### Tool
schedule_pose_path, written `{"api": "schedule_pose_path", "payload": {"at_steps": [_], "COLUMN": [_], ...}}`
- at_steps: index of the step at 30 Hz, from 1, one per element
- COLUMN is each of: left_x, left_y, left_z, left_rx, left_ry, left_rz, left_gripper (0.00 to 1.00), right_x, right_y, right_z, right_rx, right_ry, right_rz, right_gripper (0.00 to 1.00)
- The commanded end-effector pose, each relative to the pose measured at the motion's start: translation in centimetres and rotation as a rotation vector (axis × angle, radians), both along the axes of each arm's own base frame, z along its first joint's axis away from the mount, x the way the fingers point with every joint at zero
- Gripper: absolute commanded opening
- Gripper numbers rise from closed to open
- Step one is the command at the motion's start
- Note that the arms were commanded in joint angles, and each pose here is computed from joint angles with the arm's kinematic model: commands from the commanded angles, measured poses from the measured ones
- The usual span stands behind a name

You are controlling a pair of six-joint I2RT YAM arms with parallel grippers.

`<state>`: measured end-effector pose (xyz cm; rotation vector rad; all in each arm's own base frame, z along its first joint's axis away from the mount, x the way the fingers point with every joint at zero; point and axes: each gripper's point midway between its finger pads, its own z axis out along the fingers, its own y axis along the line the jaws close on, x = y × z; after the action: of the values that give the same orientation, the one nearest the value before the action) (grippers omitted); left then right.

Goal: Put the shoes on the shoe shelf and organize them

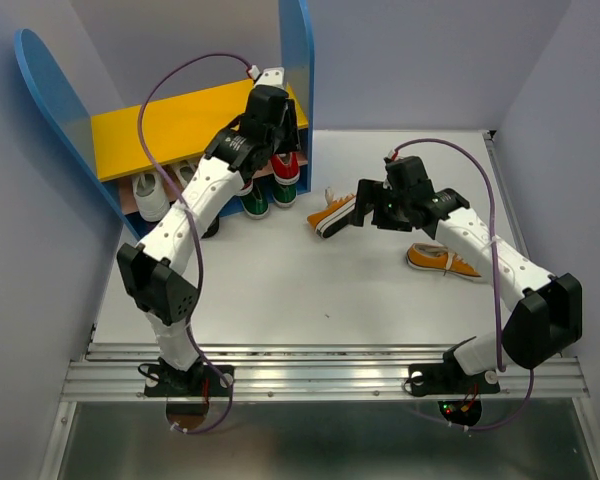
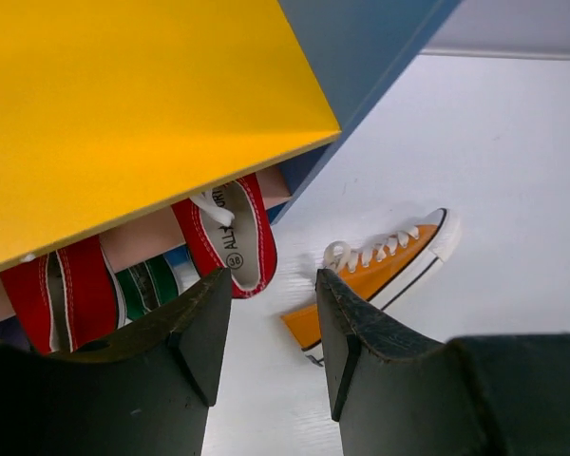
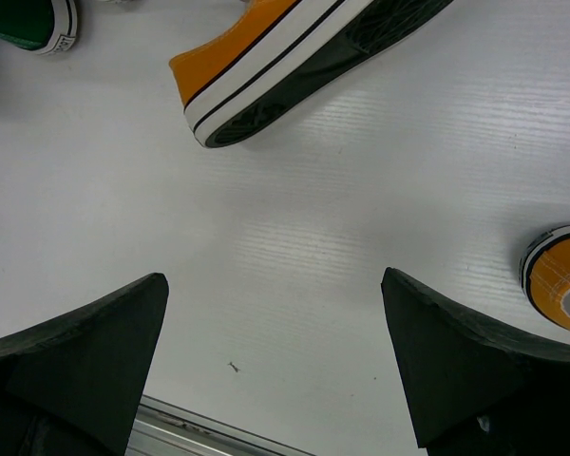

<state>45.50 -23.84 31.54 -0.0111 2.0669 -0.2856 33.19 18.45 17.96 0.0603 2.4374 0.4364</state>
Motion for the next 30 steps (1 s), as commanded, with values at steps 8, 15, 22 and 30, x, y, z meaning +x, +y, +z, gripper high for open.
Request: {"api": "schedule_pose_path", "payload": {"at_steps": [8,15,22,30], "left_x": [-9.4,-11.8,-8.8,-4.4], "left_y": [-4.2,-9.0,-11.0,-13.4], "left_z": [1.2,-7.5,-12.1,-15.8], "left_rx": [-0.024,0.021,0.137,0.169], "left_ry": [-0.075,0.071,0.107,0.108], "left_rz": [-0.24,-0.372,-0.384,-0.352], "left_gripper": [0.52,0.73,0.77,0.76], "right_x": [0.3,-0.1,-2.8,-5.8], "right_y": [-1.6,-6.1,-12.0,-15.4], "right_z": [0.3,1.6,5.6,9.1], "right_rx": [-0.008,-0.034,-0.011,0.04], "right_ry": [-0.033,-0.129,-0.304,-0.453], "right_rz": [-0.109,-0.4,-0.684,-0.783], "right_gripper": [1.0,1.0,1.0,1.0]}}
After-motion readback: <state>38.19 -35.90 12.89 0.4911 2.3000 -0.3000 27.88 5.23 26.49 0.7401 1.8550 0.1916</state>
